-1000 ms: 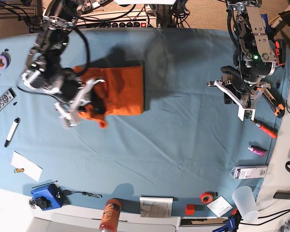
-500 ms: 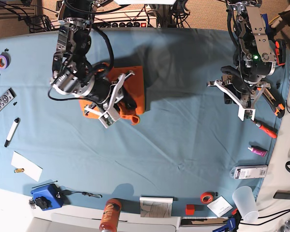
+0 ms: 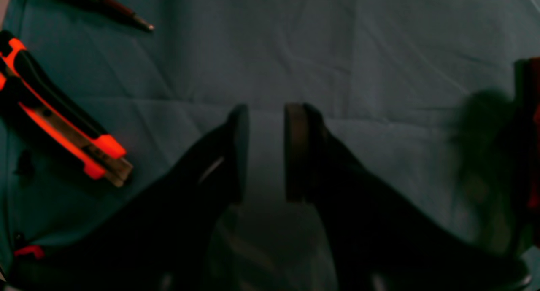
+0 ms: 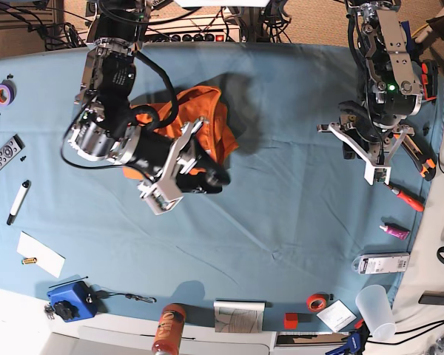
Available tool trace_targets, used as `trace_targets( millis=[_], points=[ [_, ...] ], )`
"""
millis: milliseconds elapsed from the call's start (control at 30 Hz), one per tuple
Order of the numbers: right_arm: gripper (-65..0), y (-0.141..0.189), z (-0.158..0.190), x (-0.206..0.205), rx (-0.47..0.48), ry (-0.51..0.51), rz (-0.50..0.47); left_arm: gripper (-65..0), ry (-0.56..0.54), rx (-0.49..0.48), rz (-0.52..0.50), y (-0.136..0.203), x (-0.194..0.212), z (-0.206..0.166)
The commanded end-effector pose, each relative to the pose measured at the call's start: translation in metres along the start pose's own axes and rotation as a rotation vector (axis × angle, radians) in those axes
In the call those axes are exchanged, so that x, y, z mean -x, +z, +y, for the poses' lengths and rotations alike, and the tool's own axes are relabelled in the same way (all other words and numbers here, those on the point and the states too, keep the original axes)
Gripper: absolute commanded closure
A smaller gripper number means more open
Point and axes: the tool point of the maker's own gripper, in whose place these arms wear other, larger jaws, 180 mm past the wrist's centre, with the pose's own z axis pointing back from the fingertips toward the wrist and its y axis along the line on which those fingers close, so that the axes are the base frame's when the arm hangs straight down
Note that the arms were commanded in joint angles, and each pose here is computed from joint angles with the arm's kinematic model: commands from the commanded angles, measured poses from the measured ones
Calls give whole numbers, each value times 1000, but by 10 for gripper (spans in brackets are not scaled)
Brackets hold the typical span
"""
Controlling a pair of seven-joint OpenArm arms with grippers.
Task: Layout the t-shirt on the table in an organized manner, then fold the t-shirt properly
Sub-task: 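Grasp the folded shirt bundle with both grippers and lift its edge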
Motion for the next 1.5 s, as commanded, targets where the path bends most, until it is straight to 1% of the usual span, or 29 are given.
trace_targets(
  millis=[0, 33, 133, 200, 267, 367, 467, 567, 633, 700, 800, 833, 900, 967, 1033, 1100, 1200, 1333, 1400, 1467],
  points=[
    [-25, 6, -6, -11, 27, 16, -37, -135, -12, 1, -43, 4, -11, 0],
    [0, 10, -13, -7, 53, 5, -30, -135, -12, 0, -41, 4, -10, 0],
    [0, 28, -33, 8, 136, -51, -12, -135, -7, 9, -28, 4, -5, -1],
    [0, 43, -42, 22, 170, -92, 1, -135, 4, 35, -22, 4, -1, -6],
    [0, 56, -48, 36, 184, -131, 20, -135, 20, 83, -20, 5, 1, -15],
    [0, 64, -52, 62, 182, -200, 61, -135, -15, 210, -42, 7, -2, -42],
    [0, 56, -54, 87, 148, -289, 94, -135, -50, 344, -108, 13, -12, -74],
    [0, 39, -55, 109, 105, -384, 105, -135, -118, 444, -154, 18, -17, -107],
    [0, 24, -50, 126, 59, -436, 150, -135, -167, 511, -167, 23, -16, -129],
    [0, 9, -44, 140, 10, -471, 195, -135, -216, 584, -185, 29, -13, -153],
    [0, -10, -38, 147, -37, -478, 236, -135, -260, 665, -185, 38, -6, -181],
    [0, -15, -35, 145, -48, -473, 238, -135, -281, 675, -178, 39, -2, -188],
    [0, -21, -30, 134, -74, -469, 217, -135, -329, 663, -170, 38, 3, -195],
    [0, -20, -26, 118, -91, -458, 173, -135, -358, 661, -167, 38, 5, -200],
    [0, -14, -28, 102, -82, -429, 134, -135, -365, 680, -177, 41, 5, -206],
    [0, -6, -35, 86, -49, -389, 93, -135, -362, 693, -195, 44, 3, -210],
    [0, 8, -46, 69, 3, -346, 47, -135, -356, 696, -198, 44, 2, -212],
    [0, 32, -69, 62, 104, -343, -1, -143, -298, 607, -190, 33, -3, -206],
    [0, 46, -84, 64, 167, -362, -17, -198, -304, 587, -191, 31, -4, -205],
    [0, 61, -99, 71, 236, -376, -12, -255, -300, 593, -202, 32, -5, -207]
  ],
)
